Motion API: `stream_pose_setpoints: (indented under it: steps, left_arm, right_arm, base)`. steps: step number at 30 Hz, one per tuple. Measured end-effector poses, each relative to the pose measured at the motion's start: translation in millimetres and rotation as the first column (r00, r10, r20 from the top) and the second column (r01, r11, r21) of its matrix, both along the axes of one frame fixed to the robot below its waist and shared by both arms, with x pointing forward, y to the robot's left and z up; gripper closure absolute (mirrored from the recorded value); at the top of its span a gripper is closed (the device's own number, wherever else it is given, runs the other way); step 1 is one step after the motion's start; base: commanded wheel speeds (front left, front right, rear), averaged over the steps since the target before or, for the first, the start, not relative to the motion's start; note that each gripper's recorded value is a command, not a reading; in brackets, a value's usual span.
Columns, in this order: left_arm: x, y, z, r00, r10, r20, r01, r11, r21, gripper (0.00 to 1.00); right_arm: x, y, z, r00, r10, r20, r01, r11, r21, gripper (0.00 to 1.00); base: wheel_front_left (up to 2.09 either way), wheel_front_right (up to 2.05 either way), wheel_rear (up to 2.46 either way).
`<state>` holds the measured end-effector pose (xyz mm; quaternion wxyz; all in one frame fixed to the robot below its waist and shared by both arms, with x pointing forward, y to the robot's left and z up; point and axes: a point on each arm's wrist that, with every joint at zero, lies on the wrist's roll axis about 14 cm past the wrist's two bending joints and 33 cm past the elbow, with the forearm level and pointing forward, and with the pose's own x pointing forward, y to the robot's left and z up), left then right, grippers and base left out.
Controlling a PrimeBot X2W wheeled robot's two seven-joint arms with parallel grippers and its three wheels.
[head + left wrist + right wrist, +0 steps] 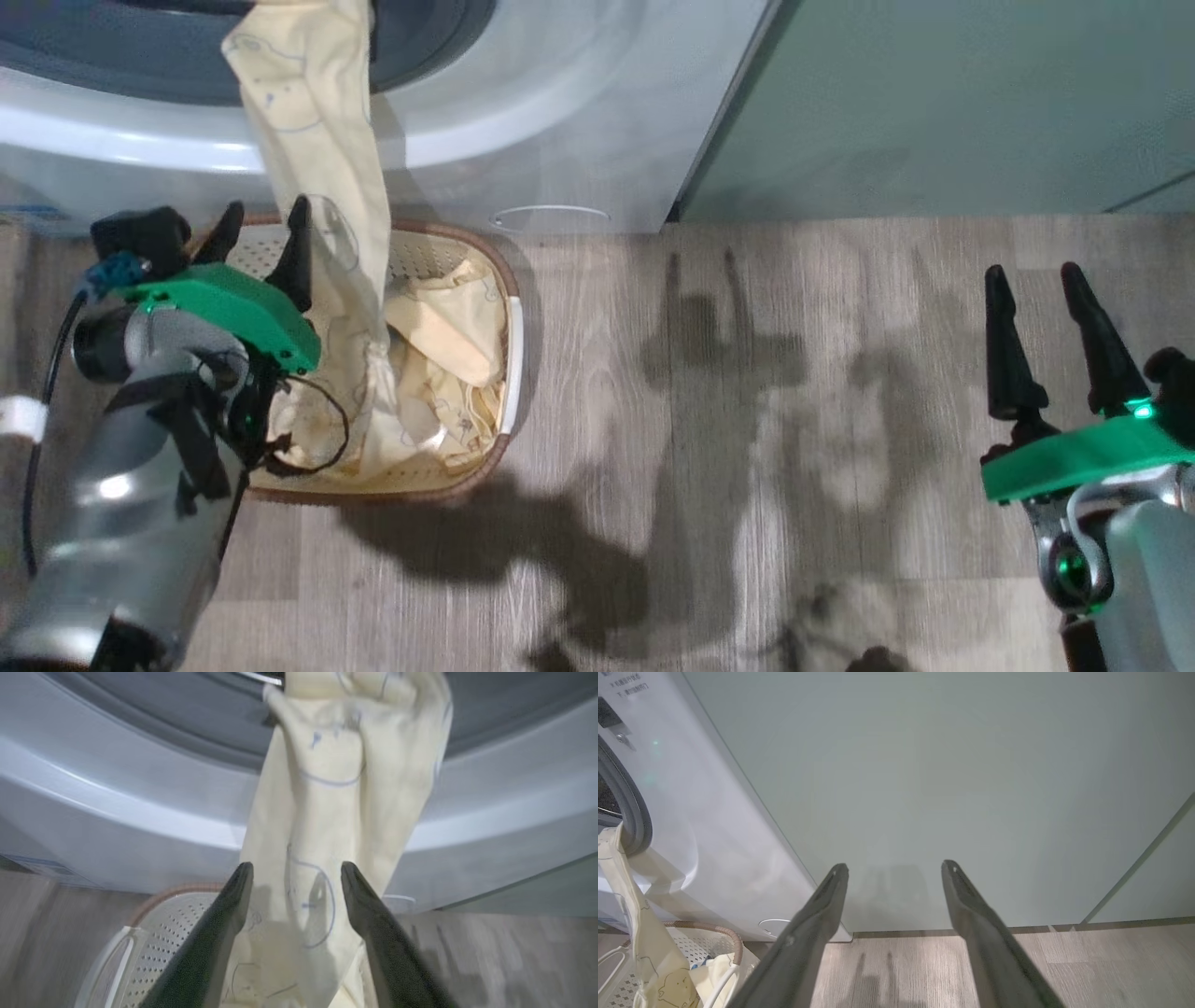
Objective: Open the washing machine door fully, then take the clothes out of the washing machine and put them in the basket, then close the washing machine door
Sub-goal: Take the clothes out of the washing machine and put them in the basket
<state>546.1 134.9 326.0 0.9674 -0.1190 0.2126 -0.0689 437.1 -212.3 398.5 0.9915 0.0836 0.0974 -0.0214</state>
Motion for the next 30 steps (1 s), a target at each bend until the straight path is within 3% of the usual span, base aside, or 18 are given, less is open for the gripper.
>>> stream_pose_setpoints:
  steps: [14, 30]
  left_arm:
    - [-45, 37, 70, 0.966, 0.123, 0.229, -0.124, 0.992, -0.01, 0.0]
    - [-63, 31, 85, 0.968, 0.097, 0.233, -0.1, 0.995, 0.003, 0.0]
  right_arm:
    - [-21, 3, 13, 1.0, -0.004, 0.017, 0.003, 1.0, 0.014, 0.0]
    - [-24, 3, 16, 1.0, -0.006, 0.023, 0.006, 1.0, 0.016, 0.0]
  base:
    - [0.0, 0.0, 0.0]
    - [0.0, 0.0, 0.0]
